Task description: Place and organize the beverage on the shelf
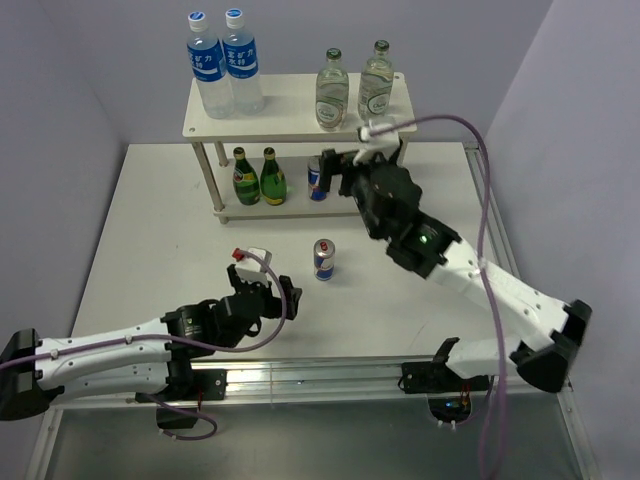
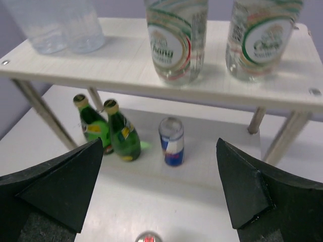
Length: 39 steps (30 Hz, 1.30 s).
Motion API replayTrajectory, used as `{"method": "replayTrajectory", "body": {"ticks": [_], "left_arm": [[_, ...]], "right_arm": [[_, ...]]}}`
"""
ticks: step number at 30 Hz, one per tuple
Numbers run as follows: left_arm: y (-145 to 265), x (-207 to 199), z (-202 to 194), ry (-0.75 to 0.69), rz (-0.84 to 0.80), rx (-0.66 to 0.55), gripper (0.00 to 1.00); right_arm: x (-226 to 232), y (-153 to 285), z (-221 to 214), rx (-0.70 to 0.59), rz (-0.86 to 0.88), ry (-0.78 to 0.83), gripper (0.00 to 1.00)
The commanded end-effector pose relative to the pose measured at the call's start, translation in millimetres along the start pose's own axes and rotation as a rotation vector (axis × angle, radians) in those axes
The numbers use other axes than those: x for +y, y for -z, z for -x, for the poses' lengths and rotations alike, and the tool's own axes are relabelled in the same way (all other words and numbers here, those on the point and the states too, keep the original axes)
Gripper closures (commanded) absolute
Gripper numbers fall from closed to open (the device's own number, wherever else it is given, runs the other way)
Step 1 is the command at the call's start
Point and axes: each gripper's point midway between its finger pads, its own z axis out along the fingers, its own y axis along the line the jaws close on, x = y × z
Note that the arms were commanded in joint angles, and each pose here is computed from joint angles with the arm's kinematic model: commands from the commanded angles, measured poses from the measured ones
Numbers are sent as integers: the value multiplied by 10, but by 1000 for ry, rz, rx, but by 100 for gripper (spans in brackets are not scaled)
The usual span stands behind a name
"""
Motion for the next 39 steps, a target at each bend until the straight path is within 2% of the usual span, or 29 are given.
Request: {"method": "replayTrajectory", "body": {"ticks": [1,3,5,6,8,10,11,12,14,15,23,32,36,38,39], "left_arm": [[36,-298,-10,-10,-136,-31,2],[-3,-386,-152,-51,-163,-23,2],[-66,-489,-161,-48,-185,-53,1],[-158,-493,-276,-96,-166,-37,1],[-270,-558,-215,-94,-136,-79,2],[-436,-577,-335,-145,-98,-79,1],[-489,-686,-241,-145,-109,-117,1],[-606,-674,-346,-181,-76,-110,1],[-742,-791,-254,-185,-66,-143,1],[-867,-715,-327,-210,-18,-138,1],[-1397,-749,-244,-200,51,-189,1],[-1997,-519,-160,-193,164,-204,1],[-2181,-434,-100,-194,188,-211,4],[-2230,-449,-29,-196,184,-224,14],[-2254,-436,-23,-200,189,-224,25]], "right_arm": [[-209,484,181,-86,-55,-114,0],[-359,750,176,-95,-65,-179,0],[-391,905,-76,-54,-53,-181,0],[-496,1046,-79,-55,-58,-219,0],[-545,1166,-298,-12,-44,-210,0],[-628,1289,-378,-6,-37,-232,0],[-660,1321,-413,1,-42,-231,0],[-710,1386,-448,12,-44,-237,0],[-765,1438,-569,37,-52,-220,0],[-793,1484,-562,32,-47,-239,0],[-842,1617,-780,70,-9,-245,0],[-876,1692,-749,61,21,-242,0],[-874,1705,-755,59,29,-249,0],[-879,1713,-737,53,32,-254,0],[-882,1719,-732,50,34,-258,0]]}}
